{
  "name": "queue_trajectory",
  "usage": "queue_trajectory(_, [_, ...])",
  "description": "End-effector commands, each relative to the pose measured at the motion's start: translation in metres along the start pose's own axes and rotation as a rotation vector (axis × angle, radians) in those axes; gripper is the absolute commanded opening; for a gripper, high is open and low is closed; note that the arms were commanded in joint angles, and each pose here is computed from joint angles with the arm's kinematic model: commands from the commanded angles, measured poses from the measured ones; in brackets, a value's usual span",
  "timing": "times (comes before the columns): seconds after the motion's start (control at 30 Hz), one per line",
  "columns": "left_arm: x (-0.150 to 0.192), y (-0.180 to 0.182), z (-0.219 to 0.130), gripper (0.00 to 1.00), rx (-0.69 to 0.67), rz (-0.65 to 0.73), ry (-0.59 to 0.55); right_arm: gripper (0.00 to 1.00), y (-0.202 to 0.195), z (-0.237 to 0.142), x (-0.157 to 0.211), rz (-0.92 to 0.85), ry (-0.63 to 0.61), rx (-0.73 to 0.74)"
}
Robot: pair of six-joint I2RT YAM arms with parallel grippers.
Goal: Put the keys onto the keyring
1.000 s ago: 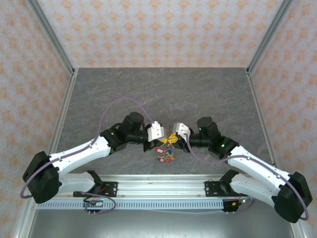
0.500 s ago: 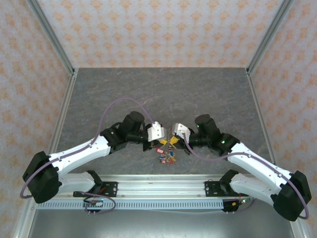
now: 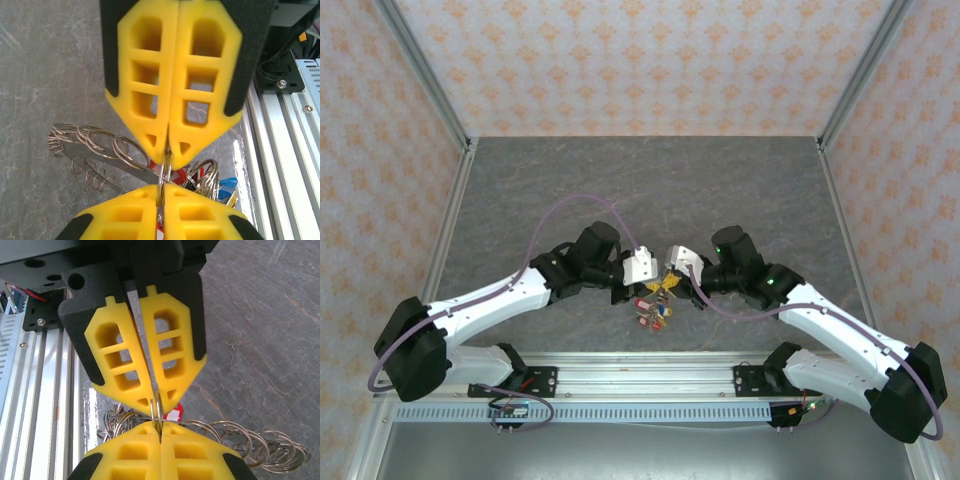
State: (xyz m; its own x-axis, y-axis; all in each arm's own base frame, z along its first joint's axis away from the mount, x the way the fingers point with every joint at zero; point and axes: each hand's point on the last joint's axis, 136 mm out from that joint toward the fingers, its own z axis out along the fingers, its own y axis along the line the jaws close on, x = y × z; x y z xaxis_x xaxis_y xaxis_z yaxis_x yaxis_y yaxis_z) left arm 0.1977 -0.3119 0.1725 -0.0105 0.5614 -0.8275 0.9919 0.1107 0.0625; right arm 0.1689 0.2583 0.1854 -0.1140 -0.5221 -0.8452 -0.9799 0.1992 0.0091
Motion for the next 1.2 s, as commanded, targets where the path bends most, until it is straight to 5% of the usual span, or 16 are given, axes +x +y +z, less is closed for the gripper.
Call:
queue_trajectory(0.0, [-0.014,0.001,-0.002,0.0,0.007,0.028,-0.023,0.02,-0.001,-0.01,-0.031,-0.049,-0.088,0.003])
queue_trajectory(0.5, [-0.032,0.0,-0.004,0.0,-0.011,-0.001,-0.174,0.15,0.001,-0.007,-0.003,-0.007,-0.123,0.059])
queue_trajectory(0.9, [-0.029,0.001,-0.002,0.0,-0.01,-0.006,-0.15,0.03,-0.002,-0.007,-0.007,0.008,-0.141,0.058])
queue_trajectory(1.0, [-0.023,0.006,-0.002,0.14,-0.038,-0.004,-0.113,0.0,-0.001,-0.007,-0.005,0.011,-0.097,0.042])
queue_trajectory(1.17, [-0.024,0.01,-0.004,0.19,-0.057,0.019,-0.083,0.0,0.001,-0.007,-0.009,0.001,-0.071,0.017])
